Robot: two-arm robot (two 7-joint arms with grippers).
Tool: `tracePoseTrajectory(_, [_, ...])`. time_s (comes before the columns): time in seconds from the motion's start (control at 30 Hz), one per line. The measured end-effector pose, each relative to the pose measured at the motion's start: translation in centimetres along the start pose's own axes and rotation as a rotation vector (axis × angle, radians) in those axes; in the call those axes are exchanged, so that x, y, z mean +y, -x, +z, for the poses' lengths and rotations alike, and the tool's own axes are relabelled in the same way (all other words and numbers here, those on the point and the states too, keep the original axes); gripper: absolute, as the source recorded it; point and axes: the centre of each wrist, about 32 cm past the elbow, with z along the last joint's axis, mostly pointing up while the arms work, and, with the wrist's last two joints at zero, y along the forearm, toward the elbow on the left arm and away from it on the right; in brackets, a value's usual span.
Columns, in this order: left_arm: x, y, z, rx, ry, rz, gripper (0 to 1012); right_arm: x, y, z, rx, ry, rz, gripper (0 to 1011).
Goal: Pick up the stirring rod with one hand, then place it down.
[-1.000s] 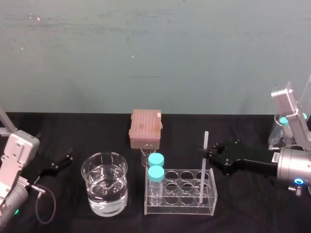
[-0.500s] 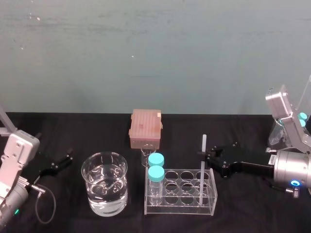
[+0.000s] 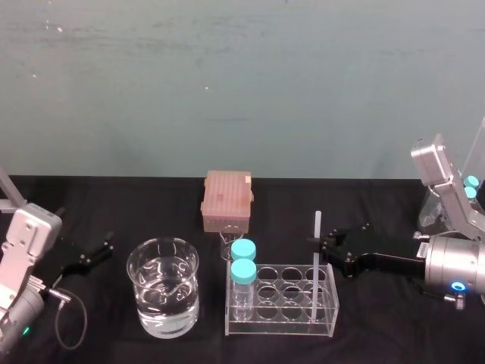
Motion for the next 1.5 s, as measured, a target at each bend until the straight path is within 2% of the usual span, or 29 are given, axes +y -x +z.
tracePoseTrajectory(0.13, [0.0,0.0,0.0,0.0,0.0,0.0,1005,-0.01,-0.01,0.0,0.0,0.0,0.0,68])
tracePoseTrajectory(0.23, [0.0,0.0,0.0,0.0,0.0,0.0,1005,-0.02,-0.01,0.0,0.0,0.0,0.0,109])
tracePoseTrajectory(0.27, [0.0,0.0,0.0,0.0,0.0,0.0,1005,-0.02,-0.01,0.0,0.0,0.0,0.0,171])
tracePoseTrajectory(0.37, [0.0,0.0,0.0,0.0,0.0,0.0,1005,-0.03,-0.01,0.0,-0.001,0.0,-0.001,226])
tracePoseTrajectory(0.4, [0.0,0.0,0.0,0.0,0.0,0.0,1005,-0.03,-0.01,0.01,-0.001,0.0,-0.001,286])
tracePoseTrajectory(0.43, [0.0,0.0,0.0,0.0,0.0,0.0,1005,-0.04,-0.01,0.01,-0.001,0.0,-0.001,298])
tracePoseTrajectory(0.47, [0.0,0.0,0.0,0.0,0.0,0.0,1005,-0.04,-0.01,0.0,-0.001,0.0,-0.001,370])
tracePoseTrajectory(0.57, [0.0,0.0,0.0,0.0,0.0,0.0,1005,-0.04,-0.01,0.01,-0.001,0.0,-0.001,429])
tracePoseTrajectory(0.6, [0.0,0.0,0.0,0.0,0.0,0.0,1005,-0.05,-0.01,0.01,-0.001,0.0,-0.001,489])
tracePoseTrajectory(0.67, [0.0,0.0,0.0,0.0,0.0,0.0,1005,-0.05,-0.01,0.02,-0.002,0.0,-0.001,528])
tracePoseTrajectory(0.73, [0.0,0.0,0.0,0.0,0.0,0.0,1005,-0.05,-0.01,0.02,-0.002,0.0,0.0,613])
tracePoseTrajectory(0.83, [0.0,0.0,0.0,0.0,0.0,0.0,1005,-0.05,0.0,0.02,-0.002,-0.001,0.0,672])
tracePoseTrajectory(0.9, [0.0,0.0,0.0,0.0,0.0,0.0,1005,-0.04,0.0,0.03,-0.002,-0.001,0.0,769])
tracePoseTrajectory(1.13, [0.0,0.0,0.0,0.0,0.0,0.0,1005,-0.04,0.0,0.03,-0.002,-0.002,0.0,954])
tracePoseTrajectory(1.23, [0.0,0.0,0.0,0.0,0.0,0.0,1005,-0.04,0.0,0.03,-0.002,-0.002,0.0,1003])
tracePoseTrajectory(1.37, [0.0,0.0,0.0,0.0,0.0,0.0,1005,-0.05,0.0,0.03,-0.002,-0.003,0.0,1003])
tracePoseTrajectory(1.5, [0.0,0.0,0.0,0.0,0.0,0.0,1005,-0.37,-0.11,0.4,0.0,-0.043,0.013,1003])
